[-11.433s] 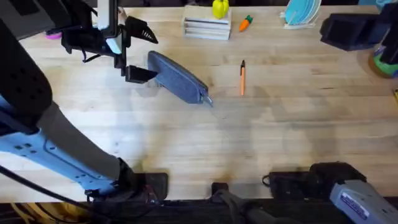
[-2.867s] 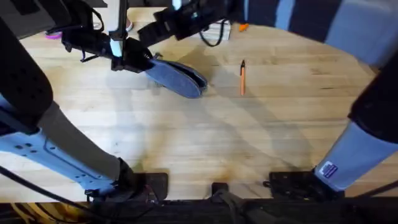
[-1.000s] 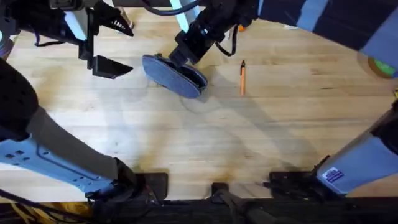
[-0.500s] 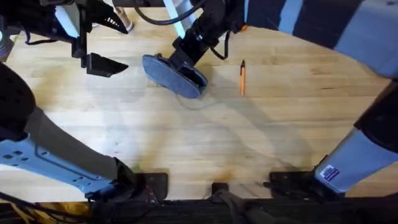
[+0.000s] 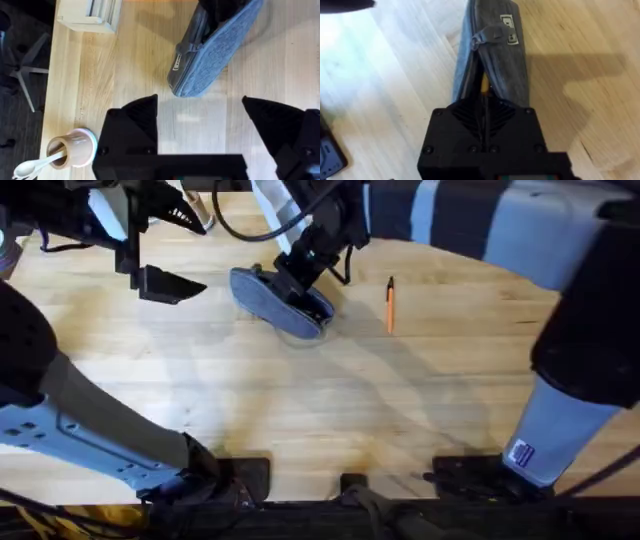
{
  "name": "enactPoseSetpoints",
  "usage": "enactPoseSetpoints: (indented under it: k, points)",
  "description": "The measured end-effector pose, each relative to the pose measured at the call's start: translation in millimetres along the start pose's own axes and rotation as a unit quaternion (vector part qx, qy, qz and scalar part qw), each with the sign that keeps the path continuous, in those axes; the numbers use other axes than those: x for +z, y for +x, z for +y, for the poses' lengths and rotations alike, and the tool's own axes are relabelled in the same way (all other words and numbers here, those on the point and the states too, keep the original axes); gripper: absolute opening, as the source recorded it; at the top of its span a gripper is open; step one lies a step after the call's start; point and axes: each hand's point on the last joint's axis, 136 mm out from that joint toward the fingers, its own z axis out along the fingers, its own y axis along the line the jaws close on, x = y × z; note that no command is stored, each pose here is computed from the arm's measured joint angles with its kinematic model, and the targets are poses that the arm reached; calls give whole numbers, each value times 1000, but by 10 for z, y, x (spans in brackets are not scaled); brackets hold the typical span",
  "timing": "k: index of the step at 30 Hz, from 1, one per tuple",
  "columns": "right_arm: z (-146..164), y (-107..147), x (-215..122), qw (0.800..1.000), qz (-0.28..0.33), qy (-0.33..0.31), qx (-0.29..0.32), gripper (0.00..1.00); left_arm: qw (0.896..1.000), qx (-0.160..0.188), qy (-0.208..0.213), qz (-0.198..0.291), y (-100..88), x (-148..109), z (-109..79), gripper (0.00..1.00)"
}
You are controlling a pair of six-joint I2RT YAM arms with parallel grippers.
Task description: Unzip the bag, pick up the pens from the table one at a time and place them inside, then zip the bag closed.
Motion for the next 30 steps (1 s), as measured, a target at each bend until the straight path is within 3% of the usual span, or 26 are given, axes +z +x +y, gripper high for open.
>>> enactPoseSetpoints:
  k: [10,11,17,19,30]
  points:
    - [125,92,241,1000,24,3,-14,53,1000,0,0,0,-1,0,-2,993]
    - [129,91,242,1000,24,3,-11,109,1000,0,0,0,-1,0,-2,993]
    - [148,98,245,1000,26,1,-13,951,1000,-1,1,-1,-3,0,-6,992]
    - [154,99,246,1000,26,0,-12,993,1000,-2,1,-1,-4,0,-7,993]
    - [150,134,199,999,36,15,-18,997,1000,-3,2,-1,-7,0,-12,993]
